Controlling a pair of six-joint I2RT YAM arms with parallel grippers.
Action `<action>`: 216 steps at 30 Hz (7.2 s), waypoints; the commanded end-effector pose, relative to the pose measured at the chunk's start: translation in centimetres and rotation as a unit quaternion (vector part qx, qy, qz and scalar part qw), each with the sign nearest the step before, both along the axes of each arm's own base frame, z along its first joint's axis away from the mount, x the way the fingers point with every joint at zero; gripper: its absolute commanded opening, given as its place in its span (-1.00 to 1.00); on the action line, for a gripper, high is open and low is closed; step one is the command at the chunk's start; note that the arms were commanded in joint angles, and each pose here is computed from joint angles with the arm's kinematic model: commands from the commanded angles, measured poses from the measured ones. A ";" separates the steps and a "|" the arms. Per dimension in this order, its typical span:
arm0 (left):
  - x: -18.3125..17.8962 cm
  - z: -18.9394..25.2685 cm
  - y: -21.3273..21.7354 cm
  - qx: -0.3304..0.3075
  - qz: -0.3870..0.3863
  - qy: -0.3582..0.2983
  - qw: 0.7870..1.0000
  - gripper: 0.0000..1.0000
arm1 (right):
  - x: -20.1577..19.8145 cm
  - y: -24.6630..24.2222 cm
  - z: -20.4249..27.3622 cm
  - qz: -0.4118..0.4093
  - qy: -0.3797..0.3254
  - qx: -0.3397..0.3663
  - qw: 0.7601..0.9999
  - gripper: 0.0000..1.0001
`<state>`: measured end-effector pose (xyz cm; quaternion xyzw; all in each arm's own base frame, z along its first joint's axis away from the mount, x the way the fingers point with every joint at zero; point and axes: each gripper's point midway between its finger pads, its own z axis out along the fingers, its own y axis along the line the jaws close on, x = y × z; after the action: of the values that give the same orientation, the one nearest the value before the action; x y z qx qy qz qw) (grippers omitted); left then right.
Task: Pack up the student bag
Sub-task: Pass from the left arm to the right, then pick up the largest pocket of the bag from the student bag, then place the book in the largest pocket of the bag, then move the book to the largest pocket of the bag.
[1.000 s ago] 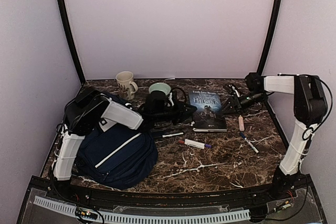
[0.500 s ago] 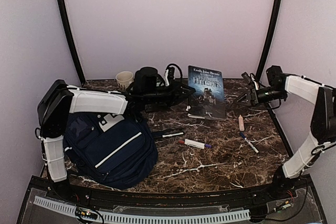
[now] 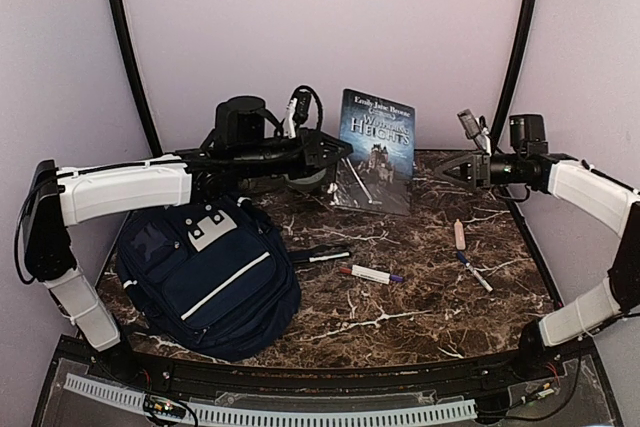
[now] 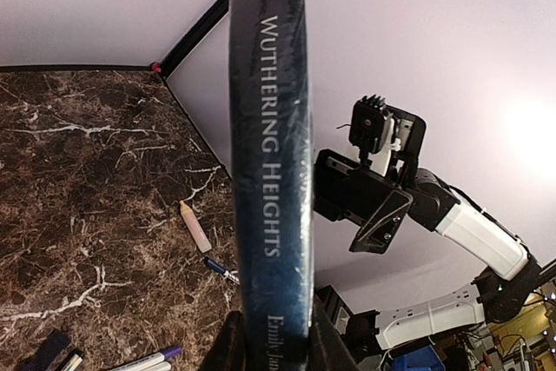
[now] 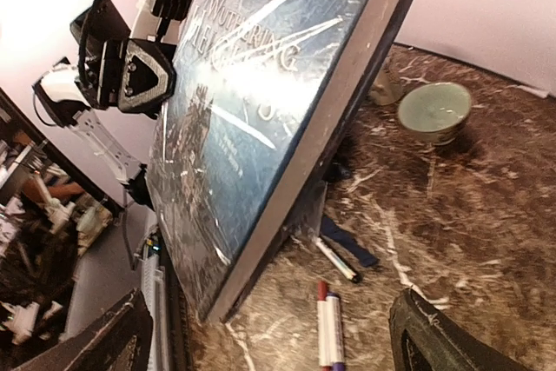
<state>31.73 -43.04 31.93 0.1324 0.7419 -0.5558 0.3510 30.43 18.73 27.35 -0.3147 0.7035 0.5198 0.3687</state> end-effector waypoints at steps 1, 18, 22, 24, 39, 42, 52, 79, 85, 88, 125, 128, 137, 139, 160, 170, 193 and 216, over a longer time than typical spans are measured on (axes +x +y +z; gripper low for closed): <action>-2.8 8.8 1.8 -0.103 -0.022 -0.103 0.989 -1.00 | -1.0 3.4 2.1 0.071 0.010 0.044 0.996 0.87; -3.6 10.1 4.9 -0.155 0.025 -0.137 0.978 -1.00 | -4.8 9.8 3.9 0.178 0.063 0.093 0.978 0.34; -3.2 9.3 5.5 -0.151 0.044 -0.131 0.979 -1.00 | -4.9 9.8 4.9 0.177 0.073 0.108 0.976 0.05; -3.2 8.8 5.5 -0.148 0.045 -0.126 0.980 -1.00 | -4.7 9.9 5.1 0.175 0.078 0.109 0.975 -0.14; -0.8 -1.9 9.6 0.070 0.145 -0.085 0.983 0.16 | -1.7 8.4 1.9 0.127 0.118 0.098 0.980 -1.00; -1.5 -6.6 12.8 0.194 0.165 -0.060 0.965 0.21 | -0.1 6.3 -0.2 0.086 0.099 0.076 0.989 -1.00; -8.7 -15.4 18.2 0.443 0.064 0.022 0.894 0.01 | -0.9 2.6 -8.0 0.034 0.071 -0.051 0.996 -1.00; -11.4 -24.2 14.3 0.732 0.046 0.077 0.676 -0.03 | -1.1 2.2 -8.8 0.033 0.074 -0.053 0.995 -1.00; -11.9 -24.6 14.4 0.742 0.044 0.074 0.665 -0.17 | -1.1 2.2 -8.8 0.035 0.077 -0.050 0.995 -1.00; -12.4 -25.0 14.3 0.749 0.036 0.074 0.657 -0.15 | -1.1 2.2 -8.9 0.035 0.079 -0.049 0.995 -1.00; -9.5 -7.4 15.1 0.642 0.196 -0.041 0.740 -1.00 | -11.4 10.6 -7.6 0.212 0.207 -0.100 0.950 -1.00; -9.5 -6.2 15.4 0.630 0.205 -0.054 0.747 -1.00 | -14.1 11.7 -8.4 0.261 0.216 -0.123 0.933 -1.00; -10.1 -3.4 14.2 0.584 0.153 -0.097 0.791 -1.00 | -20.5 17.1 -10.0 0.361 0.237 -0.176 0.884 -1.00; -10.2 -2.8 14.4 0.577 0.152 -0.100 0.796 -1.00 | -20.6 18.5 -9.9 0.363 0.242 -0.178 0.882 -1.00; -11.6 -1.5 15.0 0.522 0.121 -0.126 0.835 -1.00 | -13.8 32.2 -13.1 0.318 0.416 -0.122 0.843 -1.00; -12.8 -1.4 15.9 0.473 0.106 -0.140 0.864 -1.00 | -10.0 35.6 -16.3 0.270 0.447 -0.116 0.844 -1.00; -12.4 -3.4 17.6 0.448 0.154 -0.130 0.871 -1.00 | -11.7 29.4 -14.5 0.191 0.132 -0.284 0.930 0.22; -12.8 -2.9 18.5 0.438 0.164 -0.116 0.876 -1.00 | -14.8 30.9 -14.4 0.209 -0.348 -0.366 0.837 0.11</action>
<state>18.70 -25.08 26.97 0.2357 0.8853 -0.0711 0.3946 14.21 46.80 10.93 -0.7121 0.6288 0.1837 0.2525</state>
